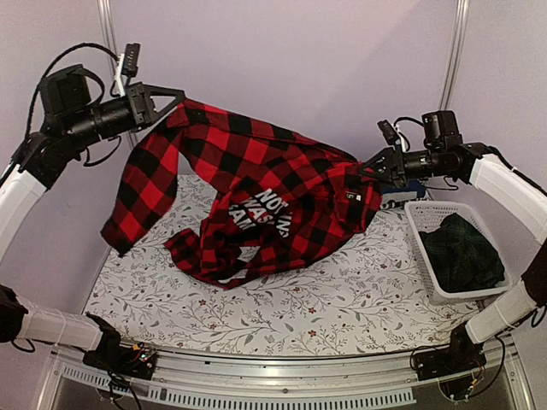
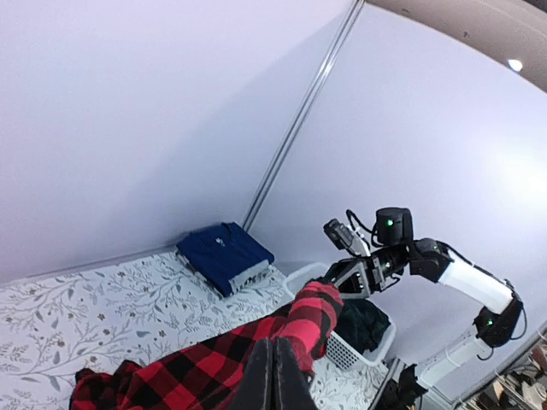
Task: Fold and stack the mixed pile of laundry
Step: Flatten out the crumpled shirt at the center of the board.
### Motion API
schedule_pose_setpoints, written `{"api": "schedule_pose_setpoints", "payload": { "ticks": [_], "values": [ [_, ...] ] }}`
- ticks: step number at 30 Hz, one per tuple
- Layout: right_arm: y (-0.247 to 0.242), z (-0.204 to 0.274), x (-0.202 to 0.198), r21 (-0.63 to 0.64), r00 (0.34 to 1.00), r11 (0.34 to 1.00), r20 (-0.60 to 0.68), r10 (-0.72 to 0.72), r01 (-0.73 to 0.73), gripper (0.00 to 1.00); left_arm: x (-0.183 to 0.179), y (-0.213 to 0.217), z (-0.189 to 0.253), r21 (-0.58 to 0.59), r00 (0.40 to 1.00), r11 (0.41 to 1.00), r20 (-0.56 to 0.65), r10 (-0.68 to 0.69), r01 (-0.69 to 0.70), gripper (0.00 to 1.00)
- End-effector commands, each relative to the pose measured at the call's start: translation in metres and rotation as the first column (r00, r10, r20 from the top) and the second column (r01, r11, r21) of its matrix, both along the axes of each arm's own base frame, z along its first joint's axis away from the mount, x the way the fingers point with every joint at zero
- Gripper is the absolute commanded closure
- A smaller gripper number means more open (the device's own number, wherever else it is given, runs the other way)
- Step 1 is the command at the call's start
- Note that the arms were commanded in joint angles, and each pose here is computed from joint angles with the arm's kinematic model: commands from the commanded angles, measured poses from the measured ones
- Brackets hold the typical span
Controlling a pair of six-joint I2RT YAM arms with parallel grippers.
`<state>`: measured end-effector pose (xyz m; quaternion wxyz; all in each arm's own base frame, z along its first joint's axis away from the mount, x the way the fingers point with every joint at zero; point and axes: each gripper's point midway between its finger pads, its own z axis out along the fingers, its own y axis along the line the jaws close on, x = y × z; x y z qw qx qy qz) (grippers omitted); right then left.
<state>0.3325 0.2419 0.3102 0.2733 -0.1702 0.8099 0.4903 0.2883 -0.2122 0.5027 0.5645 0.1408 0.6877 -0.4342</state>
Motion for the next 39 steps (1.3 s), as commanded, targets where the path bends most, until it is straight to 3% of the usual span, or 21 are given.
{"api": "schedule_pose_setpoints", "payload": {
  "ticks": [1, 3, 5, 10, 15, 26, 30, 31, 35, 39],
  "values": [
    [-0.016, -0.066, -0.026, -0.221, 0.999, 0.974, -0.034, 0.034, -0.04, 0.33, 0.016, -0.062, -0.057, 0.111, 0.98, 0.979, -0.121, -0.158, 0.172, 1.0],
    [-0.022, -0.06, -0.021, -0.258, 0.999, 0.966, 0.04, 0.014, -0.003, 0.19, 0.016, -0.082, -0.09, 0.142, 0.958, 0.96, -0.195, -0.21, 0.239, 1.0],
    [-0.022, -0.047, -0.019, -0.247, 0.992, 0.969, 0.127, 0.017, 0.015, 0.12, 0.015, -0.093, -0.12, 0.152, 0.933, 0.942, -0.254, -0.255, 0.299, 1.0],
    [0.017, -0.034, -0.027, -0.224, 0.955, 0.973, 0.275, 0.112, -0.049, 0.11, 0.009, -0.111, -0.176, 0.176, 0.858, 0.883, -0.378, -0.348, 0.436, 1.0],
    [0.079, -0.065, -0.036, -0.351, 0.906, 0.926, 0.332, 0.263, -0.141, 0.12, 0.007, -0.114, -0.178, 0.169, 0.843, 0.869, -0.384, -0.376, 0.465, 1.0],
    [0.139, -0.102, -0.045, -0.359, 0.886, 0.915, 0.343, 0.313, -0.185, 0.35, 0.002, -0.114, -0.152, 0.102, 0.806, 0.842, -0.371, -0.462, 0.53, 1.0],
    [0.139, -0.121, -0.032, -0.411, 0.9, 0.902, 0.33, 0.283, -0.133, 0.53, 0.008, -0.112, -0.15, 0.092, 0.807, 0.847, -0.371, -0.458, 0.523, 1.0],
    [0.14, -0.125, -0.031, -0.417, 0.903, 0.898, 0.318, 0.289, -0.14, 0.53, 0.011, -0.11, -0.15, 0.088, 0.81, 0.853, -0.375, -0.451, 0.515, 1.0],
    [0.15, -0.127, -0.043, -0.4, 0.892, 0.896, 0.311, 0.329, -0.191, 0.31, 0.018, -0.11, -0.149, 0.079, 0.812, 0.858, -0.378, -0.445, 0.508, 1.0],
    [0.148, -0.111, -0.057, -0.365, 0.877, 0.912, 0.355, 0.323, -0.188, 0.27, 0.023, -0.11, -0.149, 0.082, 0.814, 0.861, -0.379, -0.44, 0.503, 1.0]
  ]
}}
